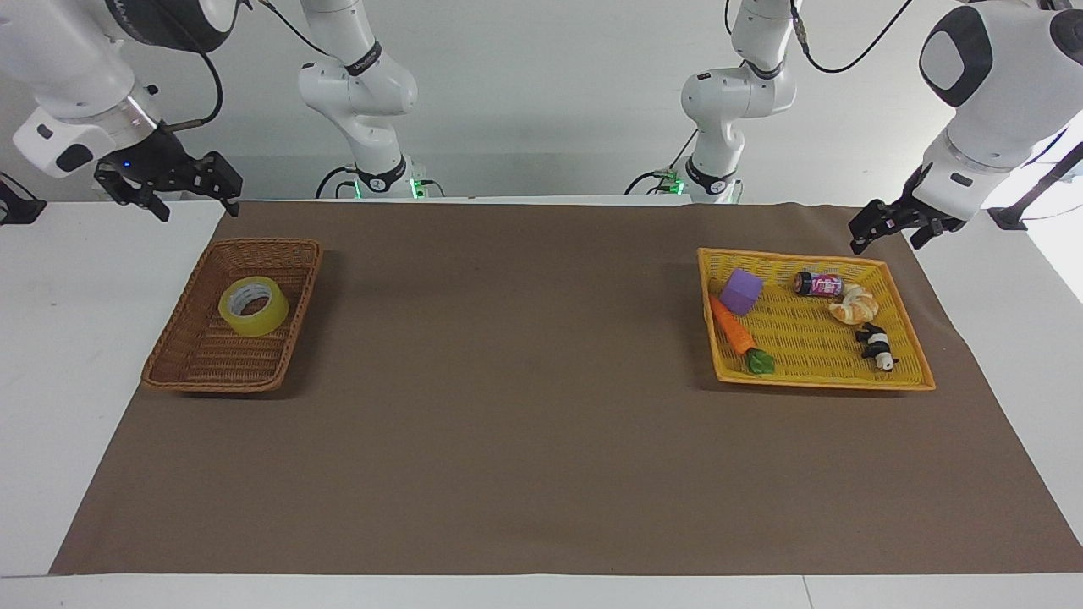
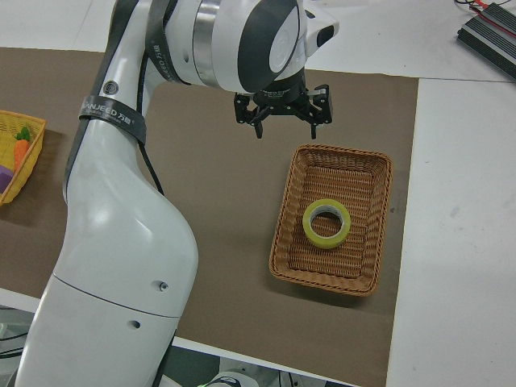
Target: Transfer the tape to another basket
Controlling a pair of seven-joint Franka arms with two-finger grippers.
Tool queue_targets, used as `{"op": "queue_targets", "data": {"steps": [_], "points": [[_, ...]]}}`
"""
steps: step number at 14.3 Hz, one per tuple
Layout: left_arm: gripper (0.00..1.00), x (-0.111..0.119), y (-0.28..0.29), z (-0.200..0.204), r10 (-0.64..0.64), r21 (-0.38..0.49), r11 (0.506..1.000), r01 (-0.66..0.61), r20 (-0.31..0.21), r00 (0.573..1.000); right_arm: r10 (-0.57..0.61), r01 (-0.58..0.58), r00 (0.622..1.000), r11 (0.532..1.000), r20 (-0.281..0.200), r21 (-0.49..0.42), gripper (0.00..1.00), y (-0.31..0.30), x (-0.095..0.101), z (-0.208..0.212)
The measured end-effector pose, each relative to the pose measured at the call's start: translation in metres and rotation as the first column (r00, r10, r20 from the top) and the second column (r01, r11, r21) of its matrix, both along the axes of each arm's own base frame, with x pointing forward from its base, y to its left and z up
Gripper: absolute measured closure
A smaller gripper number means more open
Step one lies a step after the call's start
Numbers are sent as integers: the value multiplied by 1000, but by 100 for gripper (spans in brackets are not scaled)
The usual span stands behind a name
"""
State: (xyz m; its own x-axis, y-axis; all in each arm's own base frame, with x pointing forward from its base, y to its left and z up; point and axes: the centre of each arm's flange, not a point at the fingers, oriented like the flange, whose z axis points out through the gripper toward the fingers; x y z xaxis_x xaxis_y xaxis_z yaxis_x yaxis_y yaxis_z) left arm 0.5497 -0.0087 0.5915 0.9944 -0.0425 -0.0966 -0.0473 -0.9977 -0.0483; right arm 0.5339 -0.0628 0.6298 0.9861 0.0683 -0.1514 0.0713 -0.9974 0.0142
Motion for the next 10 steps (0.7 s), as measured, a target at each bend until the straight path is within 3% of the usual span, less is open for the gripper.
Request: {"op": "queue_targets", "data": {"steps": [5,10], "points": [[0,0,0,0,0,0,1000,0,0,1000,-64,64,998,998,-27,-12,0,8,-2,-6],[0,0,0,0,0,0,1000,0,0,1000,-88,88,996,996,-16,-10,0,-5,-7,1]]}}
